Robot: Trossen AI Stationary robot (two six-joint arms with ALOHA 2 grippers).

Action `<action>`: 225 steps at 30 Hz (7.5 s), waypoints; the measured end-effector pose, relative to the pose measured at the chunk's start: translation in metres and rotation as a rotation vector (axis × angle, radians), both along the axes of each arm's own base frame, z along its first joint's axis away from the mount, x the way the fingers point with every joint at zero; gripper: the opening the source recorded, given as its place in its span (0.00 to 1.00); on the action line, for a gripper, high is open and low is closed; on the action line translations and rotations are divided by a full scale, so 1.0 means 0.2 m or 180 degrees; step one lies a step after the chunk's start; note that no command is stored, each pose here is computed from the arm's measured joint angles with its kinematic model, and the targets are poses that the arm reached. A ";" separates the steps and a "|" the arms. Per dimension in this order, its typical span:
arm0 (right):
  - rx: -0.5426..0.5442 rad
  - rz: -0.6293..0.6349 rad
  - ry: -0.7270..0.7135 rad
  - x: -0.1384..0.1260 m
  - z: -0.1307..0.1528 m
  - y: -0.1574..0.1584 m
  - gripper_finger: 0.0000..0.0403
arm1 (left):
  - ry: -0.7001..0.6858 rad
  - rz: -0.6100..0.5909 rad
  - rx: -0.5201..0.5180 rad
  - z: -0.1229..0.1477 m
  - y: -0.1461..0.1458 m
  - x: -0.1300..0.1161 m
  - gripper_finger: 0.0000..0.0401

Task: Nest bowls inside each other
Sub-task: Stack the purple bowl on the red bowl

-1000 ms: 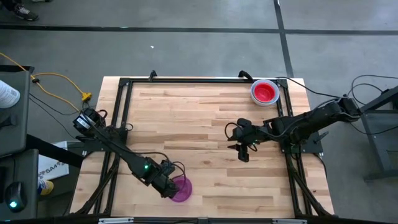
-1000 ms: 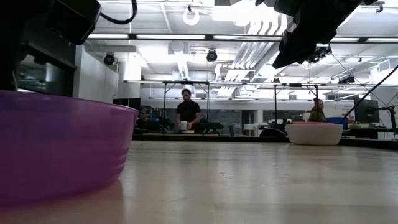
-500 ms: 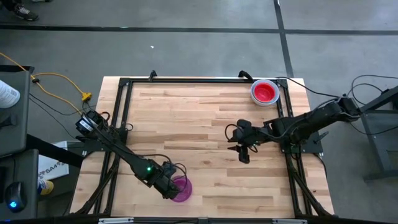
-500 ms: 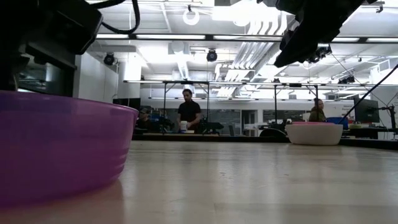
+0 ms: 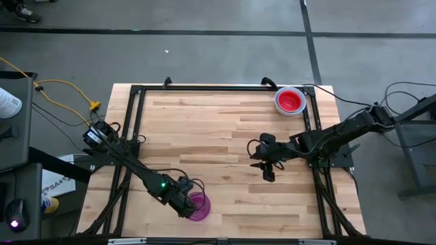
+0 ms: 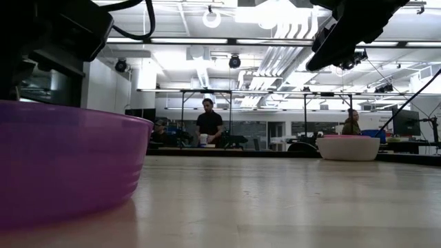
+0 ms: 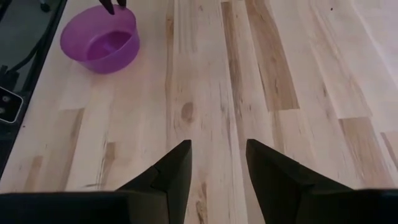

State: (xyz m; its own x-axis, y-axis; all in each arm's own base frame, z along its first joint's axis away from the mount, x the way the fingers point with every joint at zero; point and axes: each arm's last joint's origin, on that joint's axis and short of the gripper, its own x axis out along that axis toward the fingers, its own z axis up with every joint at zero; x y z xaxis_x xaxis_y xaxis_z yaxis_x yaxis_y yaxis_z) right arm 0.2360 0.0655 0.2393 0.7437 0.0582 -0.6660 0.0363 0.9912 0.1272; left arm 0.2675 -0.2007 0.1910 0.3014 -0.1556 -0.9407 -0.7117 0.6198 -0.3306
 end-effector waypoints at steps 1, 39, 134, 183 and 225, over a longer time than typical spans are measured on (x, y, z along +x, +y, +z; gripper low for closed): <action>-0.0002 0.0003 -0.0001 0.00 0.00 0.00 0.36 | -0.0007 -0.0017 0.0004 0.00 0.00 0.00 0.23; -0.0147 0.0732 -0.0359 0.00 0.04 0.12 0.36 | -0.0190 -0.0917 0.0538 0.16 0.37 0.25 0.00; -0.1357 0.1790 -0.0246 0.42 0.15 0.14 0.36 | -0.0616 -0.2365 0.0671 0.63 0.98 0.62 0.00; -0.1850 0.1880 0.0411 0.47 0.12 0.14 0.24 | -0.0619 -0.2516 0.0138 0.51 1.08 0.67 0.00; -0.2057 0.2266 0.0337 0.48 0.13 0.20 0.02 | -0.0893 -0.2897 0.0211 0.53 1.02 0.69 0.00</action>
State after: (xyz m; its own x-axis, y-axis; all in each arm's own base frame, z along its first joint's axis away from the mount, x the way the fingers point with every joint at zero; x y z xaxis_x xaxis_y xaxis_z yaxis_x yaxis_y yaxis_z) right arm 0.3328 0.1046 0.2649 0.6101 0.0710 -0.7892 -0.6199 0.6630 -0.4196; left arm 0.4056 0.0038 0.2961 0.3069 -0.3907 -0.8679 0.1525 0.9203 -0.3604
